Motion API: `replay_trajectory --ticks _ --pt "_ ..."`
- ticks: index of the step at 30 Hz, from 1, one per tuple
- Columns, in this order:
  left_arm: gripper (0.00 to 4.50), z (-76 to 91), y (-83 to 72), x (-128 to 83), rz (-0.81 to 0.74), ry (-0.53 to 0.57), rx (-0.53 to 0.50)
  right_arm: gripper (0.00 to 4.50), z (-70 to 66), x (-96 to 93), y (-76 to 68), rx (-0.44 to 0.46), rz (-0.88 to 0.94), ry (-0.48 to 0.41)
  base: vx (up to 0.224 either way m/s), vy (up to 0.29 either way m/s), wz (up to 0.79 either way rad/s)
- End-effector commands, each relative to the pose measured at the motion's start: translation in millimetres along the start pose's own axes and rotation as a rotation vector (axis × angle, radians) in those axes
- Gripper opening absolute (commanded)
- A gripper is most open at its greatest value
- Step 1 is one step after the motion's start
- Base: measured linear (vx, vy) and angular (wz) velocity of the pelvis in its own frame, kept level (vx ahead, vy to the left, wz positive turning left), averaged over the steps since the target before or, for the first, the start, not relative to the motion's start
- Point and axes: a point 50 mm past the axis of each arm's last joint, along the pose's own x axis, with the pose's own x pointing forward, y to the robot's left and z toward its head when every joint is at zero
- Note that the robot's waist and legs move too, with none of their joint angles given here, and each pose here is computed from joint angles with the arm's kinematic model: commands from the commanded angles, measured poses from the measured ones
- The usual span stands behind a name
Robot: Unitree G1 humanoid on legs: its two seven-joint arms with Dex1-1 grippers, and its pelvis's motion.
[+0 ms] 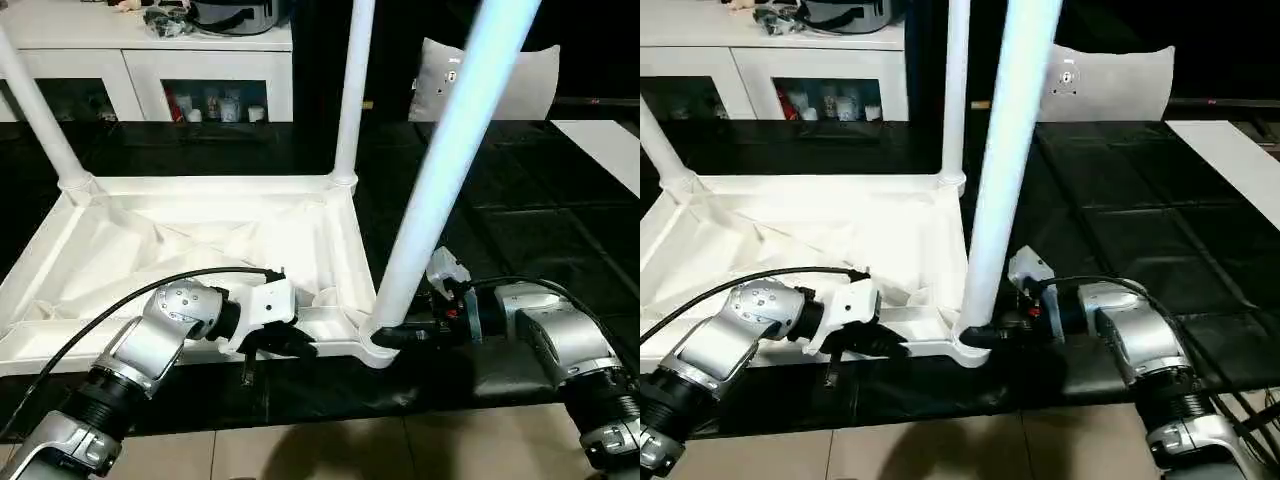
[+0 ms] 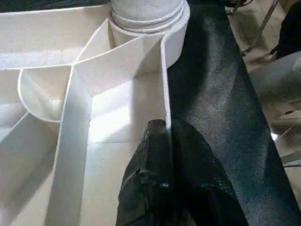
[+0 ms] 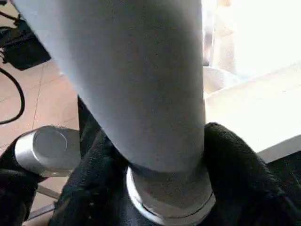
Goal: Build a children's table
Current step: Rotate leg to tighten
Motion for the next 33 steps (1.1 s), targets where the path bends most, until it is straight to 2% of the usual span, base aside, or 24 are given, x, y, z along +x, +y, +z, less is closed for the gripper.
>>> replay_trajectory --ticks 1,5,8,10,11,12,13,16,18,21,23,26,27,28,29,31,32,33 --pt "0.00 3.0 -3.6 6.0 -0.054 -0.008 0.007 2.18 3.0 -0.5 2.4 -0.007 0.030 0.000 0.000 0.000 0.00" --pt "0.00 6.1 -0.7 6.9 -0.012 -0.039 -0.039 2.09 7.1 1.0 2.7 0.025 -0.005 -0.065 0.000 0.000 0.00" --pt "0.00 9.9 2.3 10.8 0.047 -0.073 -0.089 2.07 8.7 7.3 -6.1 0.044 -0.142 -0.088 0.000 0.000 0.00" --pt "0.00 12.1 7.8 15.6 0.139 -0.079 -0.145 2.05 8.9 13.5 -19.7 0.084 -0.324 -0.094 0.000 0.000 0.00" --pt "0.00 14.1 12.7 20.6 0.221 -0.084 -0.196 2.04 10.3 18.0 -30.6 0.146 -0.476 -0.122 0.000 0.000 0.00" --pt "0.00 14.9 14.5 22.2 0.249 -0.086 -0.211 2.04 10.8 19.6 -33.7 0.169 -0.521 -0.133 0.000 0.000 0.00" --pt "0.00 17.8 20.0 27.1 0.330 -0.097 -0.258 2.02 12.2 24.5 -40.2 0.237 -0.630 -0.161 0.000 0.000 0.00" --pt "0.00 24.4 32.4 34.6 0.487 -0.115 -0.340 2.02 14.2 34.5 -45.3 0.253 -0.772 -0.154 0.000 0.000 0.00" --pt "0.00 29.5 37.4 39.1 0.545 -0.134 -0.377 2.02 19.3 41.0 -44.7 0.212 -0.787 -0.197 0.000 0.000 0.00" --pt "0.00 34.7 38.9 44.0 0.569 -0.142 -0.375 2.02 22.1 46.4 -43.3 0.226 -0.781 -0.248 0.000 0.000 0.00" --pt "0.00 36.2 37.9 45.9 0.565 -0.141 -0.371 2.67 22.8 48.2 -43.0 0.235 -0.785 -0.261 0.000 0.000 0.00" --pt "0.00 33.6 35.4 42.1 0.544 -0.117 -0.327 2.79 26.2 47.5 -40.1 0.227 -0.763 -0.286 0.000 0.000 0.00" --pt "0.00 33.4 35.2 41.5 0.541 -0.116 -0.319 2.79 26.4 47.0 -39.8 0.224 -0.761 -0.286 0.000 0.000 0.00" --pt "0.00 32.4 34.4 39.4 0.529 -0.113 -0.301 3.06 26.4 44.5 -39.2 0.212 -0.754 -0.287 0.000 0.000 0.00" --pt "0.00 31.9 34.1 38.3 0.523 -0.113 -0.293 3.11 26.1 43.0 -39.1 0.202 -0.752 -0.286 0.000 0.000 0.00" --pt "0.00 28.9 32.2 34.2 0.494 -0.109 -0.258 3.26 24.5 37.6 -36.0 0.142 -0.703 -0.264 0.000 0.000 0.00" --pt "0.00 28.9 32.2 34.2 0.494 -0.109 -0.258 3.41 24.5 37.6 -36.0 0.142 -0.703 -0.264 0.000 0.000 0.00" --pt "0.00 24.0 30.3 30.2 0.463 -0.092 -0.239 3.41 21.6 30.9 -33.4 0.098 -0.659 -0.231 0.000 0.000 0.00"
